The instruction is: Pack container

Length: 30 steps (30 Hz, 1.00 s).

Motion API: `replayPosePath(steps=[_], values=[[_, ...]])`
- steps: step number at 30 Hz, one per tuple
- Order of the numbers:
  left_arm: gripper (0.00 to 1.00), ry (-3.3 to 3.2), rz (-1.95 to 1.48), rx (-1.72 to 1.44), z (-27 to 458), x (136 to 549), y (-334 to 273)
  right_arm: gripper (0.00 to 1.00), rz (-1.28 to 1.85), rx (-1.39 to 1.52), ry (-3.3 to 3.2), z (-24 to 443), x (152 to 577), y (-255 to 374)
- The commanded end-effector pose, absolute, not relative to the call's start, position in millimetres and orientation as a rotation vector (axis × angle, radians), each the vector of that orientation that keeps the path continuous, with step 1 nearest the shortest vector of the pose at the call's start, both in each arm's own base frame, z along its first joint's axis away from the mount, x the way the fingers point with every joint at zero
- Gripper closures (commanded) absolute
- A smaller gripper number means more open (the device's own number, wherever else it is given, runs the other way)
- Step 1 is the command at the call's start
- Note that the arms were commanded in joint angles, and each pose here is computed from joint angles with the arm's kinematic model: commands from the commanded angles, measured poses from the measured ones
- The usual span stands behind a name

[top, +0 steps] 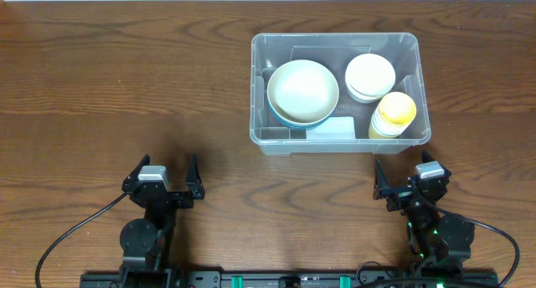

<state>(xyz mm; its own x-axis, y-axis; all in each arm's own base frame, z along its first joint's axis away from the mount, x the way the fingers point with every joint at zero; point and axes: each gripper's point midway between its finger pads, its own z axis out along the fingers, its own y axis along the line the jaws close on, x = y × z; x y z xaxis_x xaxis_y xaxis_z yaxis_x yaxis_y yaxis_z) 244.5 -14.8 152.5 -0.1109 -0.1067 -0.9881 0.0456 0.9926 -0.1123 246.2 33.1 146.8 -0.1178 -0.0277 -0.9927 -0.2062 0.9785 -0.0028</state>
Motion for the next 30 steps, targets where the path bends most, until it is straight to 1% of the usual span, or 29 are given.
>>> replayPosePath(steps=[1,10,18,30], values=[[0.02,1.727,-0.093,-0.052,136.3,243.7,-10.2,0.01,0.116,-0.184,1.666,150.1,245.8,30.5],[0.02,1.728,-0.093,-0.052,136.2,243.7,-10.2,0.01,0.009,-0.096,1.631,159.5,245.9,9.9],[0.02,1.728,-0.093,-0.052,136.2,243.7,-10.2,0.01,-0.074,-0.023,1.641,157.6,246.1,-4.8],[0.02,1.728,-0.093,-0.052,136.2,243.7,-10.2,0.01,-0.075,-0.025,1.642,157.5,246.1,-4.6]])
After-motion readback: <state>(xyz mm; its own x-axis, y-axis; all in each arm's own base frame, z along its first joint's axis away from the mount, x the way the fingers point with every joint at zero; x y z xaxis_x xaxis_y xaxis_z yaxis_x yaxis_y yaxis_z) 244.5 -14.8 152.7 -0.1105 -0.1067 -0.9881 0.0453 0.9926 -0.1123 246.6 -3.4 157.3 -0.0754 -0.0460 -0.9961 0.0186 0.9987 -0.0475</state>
